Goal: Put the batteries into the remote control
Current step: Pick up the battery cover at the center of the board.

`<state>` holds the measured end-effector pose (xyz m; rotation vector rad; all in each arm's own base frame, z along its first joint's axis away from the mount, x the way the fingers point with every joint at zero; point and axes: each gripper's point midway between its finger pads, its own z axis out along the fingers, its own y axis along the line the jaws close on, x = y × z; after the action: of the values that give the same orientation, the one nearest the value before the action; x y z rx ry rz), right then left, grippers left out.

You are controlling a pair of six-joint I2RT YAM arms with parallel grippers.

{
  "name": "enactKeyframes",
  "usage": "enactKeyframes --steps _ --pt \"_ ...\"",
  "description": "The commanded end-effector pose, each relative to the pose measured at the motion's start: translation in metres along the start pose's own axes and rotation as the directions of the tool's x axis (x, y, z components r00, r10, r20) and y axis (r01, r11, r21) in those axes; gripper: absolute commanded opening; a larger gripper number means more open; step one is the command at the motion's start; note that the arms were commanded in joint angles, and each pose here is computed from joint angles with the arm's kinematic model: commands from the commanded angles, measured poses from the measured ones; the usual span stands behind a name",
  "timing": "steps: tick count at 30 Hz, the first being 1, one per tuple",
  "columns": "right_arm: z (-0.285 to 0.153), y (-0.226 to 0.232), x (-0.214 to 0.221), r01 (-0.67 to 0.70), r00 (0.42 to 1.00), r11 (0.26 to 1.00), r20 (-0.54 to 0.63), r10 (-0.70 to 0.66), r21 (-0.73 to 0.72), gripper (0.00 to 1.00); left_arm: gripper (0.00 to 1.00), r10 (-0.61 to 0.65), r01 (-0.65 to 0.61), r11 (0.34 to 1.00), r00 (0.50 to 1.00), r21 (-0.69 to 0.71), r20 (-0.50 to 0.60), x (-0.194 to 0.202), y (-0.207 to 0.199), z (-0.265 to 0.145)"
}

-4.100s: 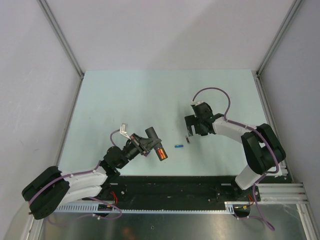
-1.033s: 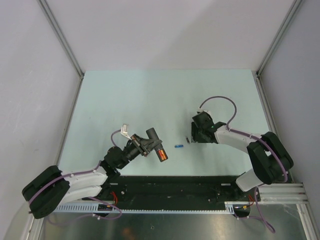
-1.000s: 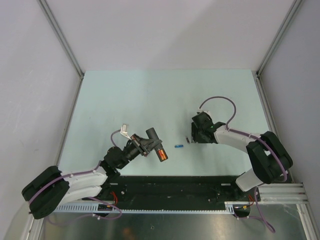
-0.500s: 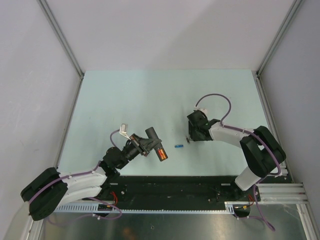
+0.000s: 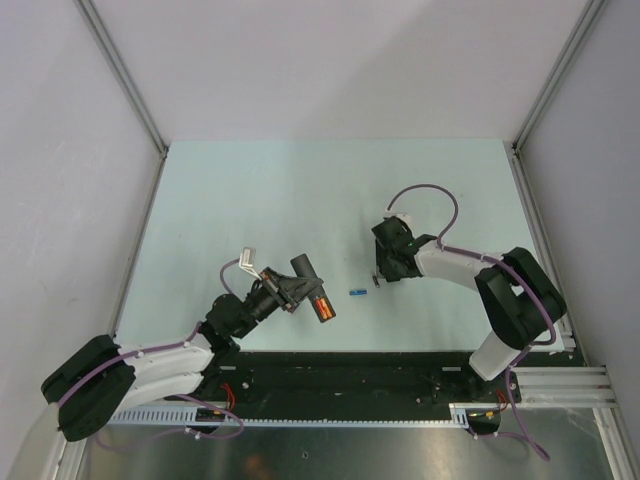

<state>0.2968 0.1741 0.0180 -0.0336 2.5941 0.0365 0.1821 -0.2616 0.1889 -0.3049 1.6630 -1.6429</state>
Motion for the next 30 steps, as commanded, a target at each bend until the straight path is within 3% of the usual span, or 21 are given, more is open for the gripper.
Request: enactKeyframes --steps 1,9,13,20,24,30 --pt "0.008 -0.014 0.028 0.075 0.992 0.996 -0.108 -0.070 0.040 0.55 0.00 0.018 -0.019 0.998 1.000 -0.062 -0.021 0.013 0.033 -0.023" --pt "0.008 -0.022 0.038 0.117 0.979 0.993 -0.171 -0.109 0.035 0.52 0.00 0.016 -0.018 0.997 1.000 -0.072 -0.024 0.013 0.036 -0.024" --pt "0.008 -0.024 0.040 0.114 0.976 0.993 -0.188 -0.107 0.029 0.33 0.00 0.013 -0.015 0.997 1.000 -0.075 -0.024 0.014 0.036 -0.024" --pt "0.003 -0.025 0.037 0.098 0.979 0.995 -0.184 -0.091 0.028 0.12 0.00 0.009 -0.010 0.997 1.000 -0.075 -0.021 0.013 0.035 -0.022" --pt "-0.028 -0.021 0.018 0.077 0.989 0.997 -0.126 -0.077 0.000 0.01 0.00 -0.004 0.004 0.998 1.000 -0.063 -0.014 0.009 0.027 -0.013" --pt "-0.102 -0.017 -0.007 0.083 0.995 0.994 -0.057 -0.087 -0.075 0.00 0.00 -0.028 0.028 0.998 1.000 -0.055 0.007 0.000 0.012 0.016"
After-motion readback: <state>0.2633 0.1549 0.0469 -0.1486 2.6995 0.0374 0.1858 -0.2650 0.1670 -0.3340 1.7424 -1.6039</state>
